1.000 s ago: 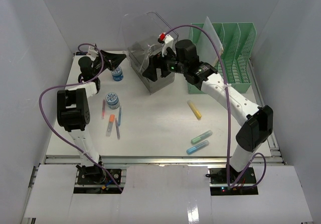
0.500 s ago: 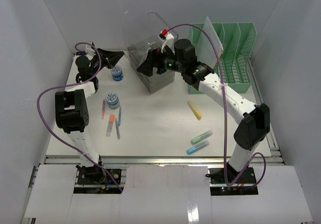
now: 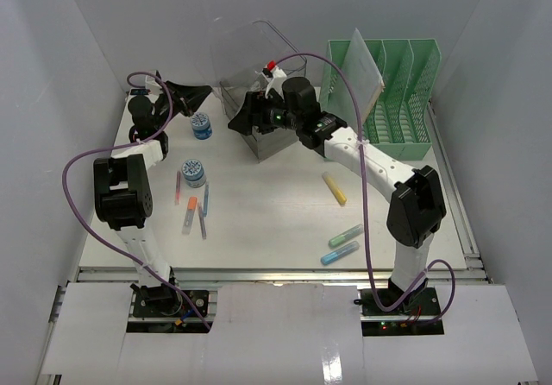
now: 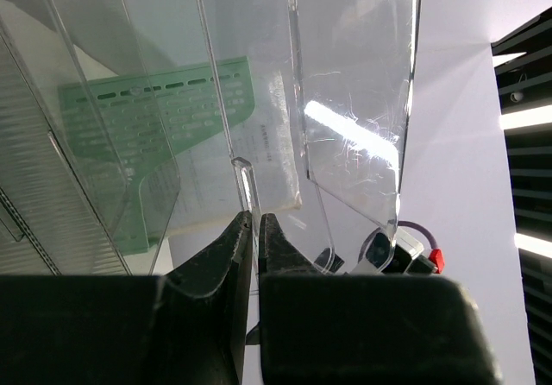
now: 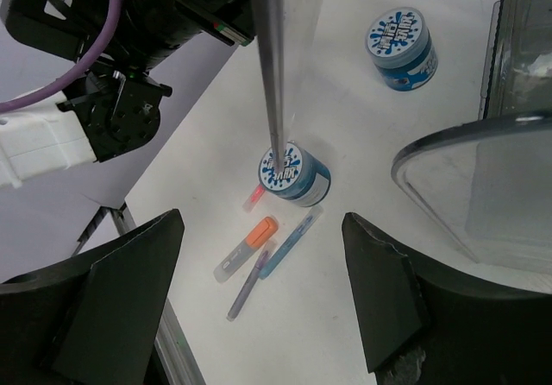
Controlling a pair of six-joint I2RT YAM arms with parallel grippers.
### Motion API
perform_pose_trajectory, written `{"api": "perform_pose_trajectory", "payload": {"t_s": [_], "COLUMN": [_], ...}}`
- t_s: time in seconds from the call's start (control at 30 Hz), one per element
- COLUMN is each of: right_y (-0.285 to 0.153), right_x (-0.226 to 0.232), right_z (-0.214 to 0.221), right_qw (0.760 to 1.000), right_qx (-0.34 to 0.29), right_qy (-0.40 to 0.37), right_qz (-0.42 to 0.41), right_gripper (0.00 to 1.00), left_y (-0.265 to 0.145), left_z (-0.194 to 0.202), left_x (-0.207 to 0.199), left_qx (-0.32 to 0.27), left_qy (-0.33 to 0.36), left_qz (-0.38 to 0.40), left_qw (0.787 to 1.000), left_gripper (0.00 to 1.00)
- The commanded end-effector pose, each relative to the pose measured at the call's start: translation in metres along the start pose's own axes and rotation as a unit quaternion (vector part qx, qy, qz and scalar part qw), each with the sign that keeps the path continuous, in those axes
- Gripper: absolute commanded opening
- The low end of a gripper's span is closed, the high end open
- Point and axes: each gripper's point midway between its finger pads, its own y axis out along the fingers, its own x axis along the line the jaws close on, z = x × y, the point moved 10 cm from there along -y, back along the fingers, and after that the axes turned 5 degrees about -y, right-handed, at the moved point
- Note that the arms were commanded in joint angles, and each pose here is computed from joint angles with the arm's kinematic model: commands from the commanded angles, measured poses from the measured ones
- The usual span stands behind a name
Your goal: Organize the desk
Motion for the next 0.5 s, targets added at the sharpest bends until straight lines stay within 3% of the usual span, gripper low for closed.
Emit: {"api": "perform_pose_trajectory", "payload": {"t_s": [0.0,0.27,0.47], "right_y": [0.004,0.01,0.014], "right_x": [0.014,0.019,0.024], "right_z": [-0.034,-0.048,-0.048], "right_qw": [0.997,0.995,0.994], "right_qx": [-0.075,-0.1,-0.101], "right_qy": [-0.015,-0.018,-0.013], "right_qz": [-0.014,-0.007,-0.027], "right_gripper": [0.79,0.69,0.44], "left_y": [-0.006,-0.006,-0.006], "left_z": [0.012,0.012,0.011], "left_x": [-0.043,-0.042,-0.042], "left_qx": [0.008,0.008,0.002], "left_qy": [0.052,0.051,0.047], "left_qz": [0.051,0.05,0.052], "left_qw": [0.997,0.997,0.998], "left_gripper": [0.0,0.0,0.0]}}
